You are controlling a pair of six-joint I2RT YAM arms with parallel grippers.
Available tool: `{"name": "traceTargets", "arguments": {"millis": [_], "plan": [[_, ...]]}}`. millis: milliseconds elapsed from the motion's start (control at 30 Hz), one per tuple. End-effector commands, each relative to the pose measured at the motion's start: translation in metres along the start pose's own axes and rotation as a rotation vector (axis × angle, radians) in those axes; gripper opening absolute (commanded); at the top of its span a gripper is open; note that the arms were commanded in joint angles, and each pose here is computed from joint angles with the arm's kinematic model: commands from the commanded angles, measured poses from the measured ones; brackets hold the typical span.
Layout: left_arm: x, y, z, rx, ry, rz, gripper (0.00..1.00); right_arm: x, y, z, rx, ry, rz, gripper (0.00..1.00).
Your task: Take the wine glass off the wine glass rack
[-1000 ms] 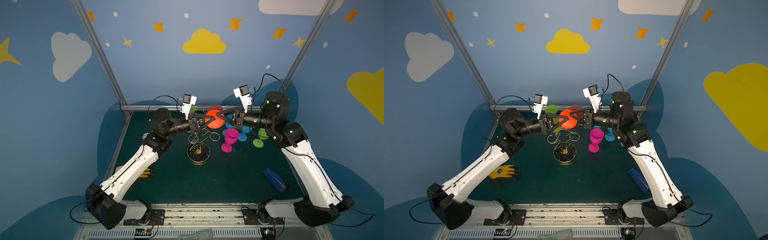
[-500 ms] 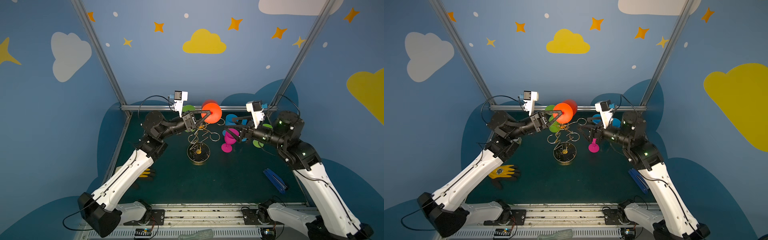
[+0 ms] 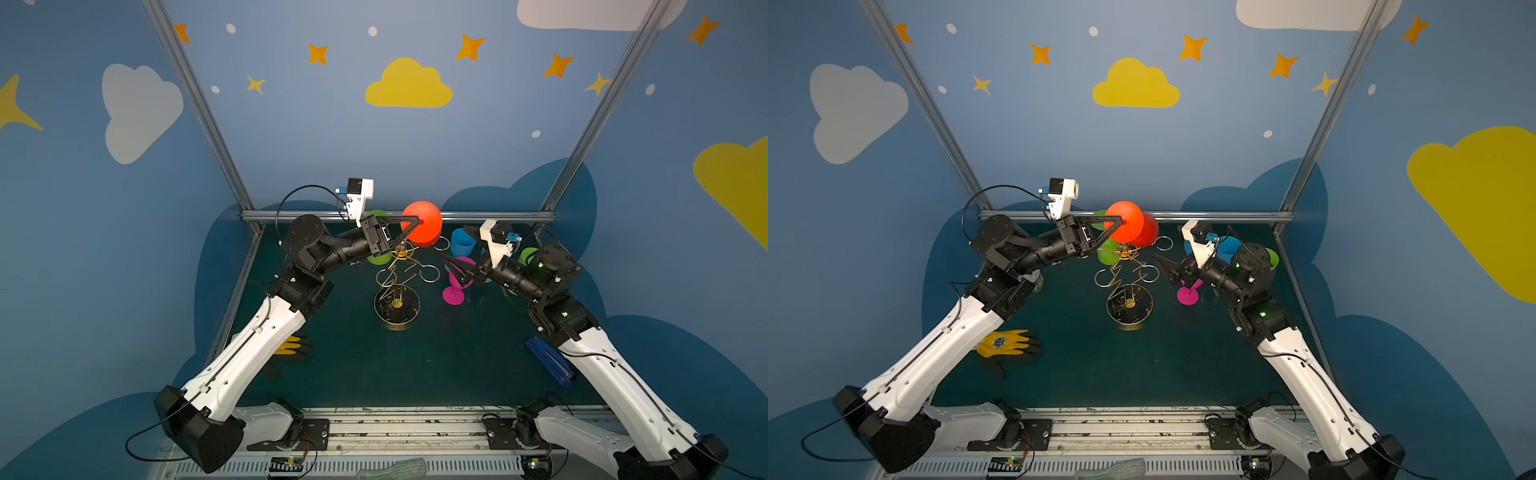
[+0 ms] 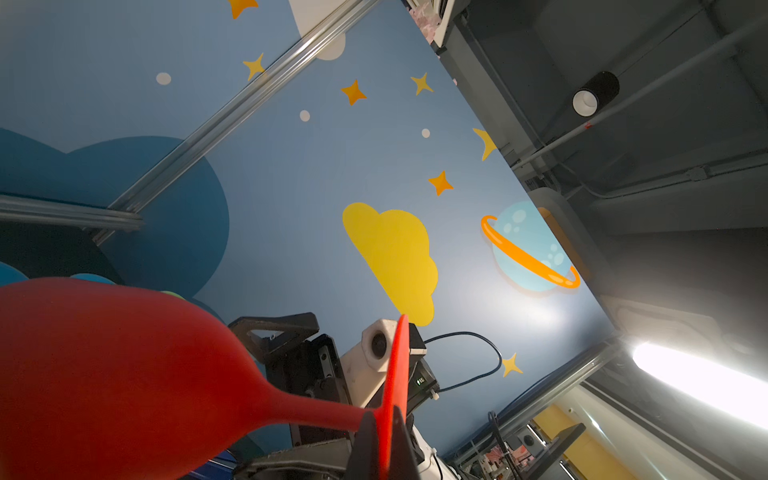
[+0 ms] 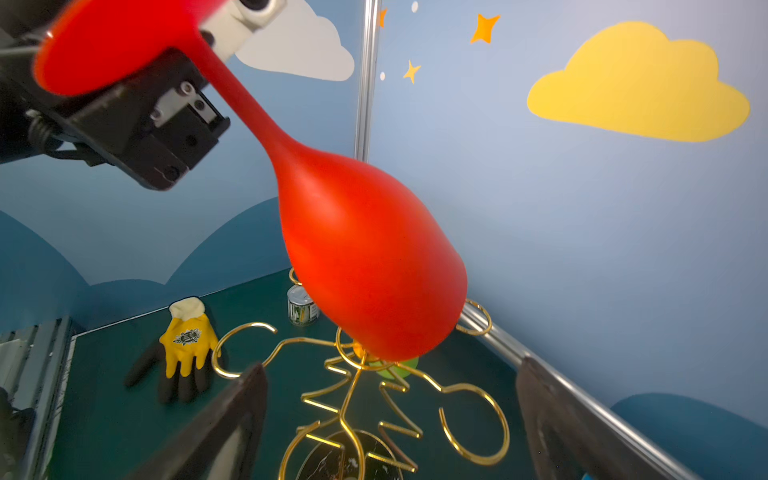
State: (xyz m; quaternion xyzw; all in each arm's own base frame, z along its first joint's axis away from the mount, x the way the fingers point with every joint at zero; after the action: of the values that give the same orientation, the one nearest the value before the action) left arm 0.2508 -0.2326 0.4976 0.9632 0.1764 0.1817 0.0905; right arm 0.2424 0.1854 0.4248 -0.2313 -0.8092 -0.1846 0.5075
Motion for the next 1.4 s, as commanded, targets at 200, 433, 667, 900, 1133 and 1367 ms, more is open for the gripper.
{"name": "traceTargets", "arguments": {"millis": [200,433,667,900,1133,1367], "plan": [[-0.001,0.000,-0.014,-0.031,-0.049,0.039,0.03,0.030,0.020,-0.006,0.079,-0.108,-0.144,0.92],[-0.002,0.003,-0.017,-0.065,-0.069,0.071,0.04,0.021,0.044,-0.006,0.142,-0.082,-0.128,0.92],[-0.002,0.007,-0.017,-0.087,-0.093,0.102,0.03,0.011,0.061,0.004,0.206,-0.053,-0.109,0.92],[-0.002,0.009,-0.018,-0.107,-0.096,0.127,0.03,0.006,0.066,0.006,0.202,-0.021,-0.079,0.90],[0.003,0.005,-0.016,-0.093,-0.060,0.104,0.06,0.007,0.055,0.005,0.168,0.021,-0.027,0.60],[0.007,0.000,-0.018,-0.082,0.042,0.065,0.51,0.012,0.037,0.003,0.111,0.084,0.039,0.44]]}}
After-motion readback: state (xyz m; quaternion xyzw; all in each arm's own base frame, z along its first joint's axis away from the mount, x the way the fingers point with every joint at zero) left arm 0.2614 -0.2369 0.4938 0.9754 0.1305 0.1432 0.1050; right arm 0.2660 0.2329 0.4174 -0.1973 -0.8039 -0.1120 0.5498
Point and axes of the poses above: each gripper's point midway between its finger pads, its own y axis out along the fingers, its own z axis along the line the jaws close on, x = y × z, the point moved 6 cm from there along -y, back along the fingers, and after that the axes turned 15 degrees about -y, right-handed, at the moved point
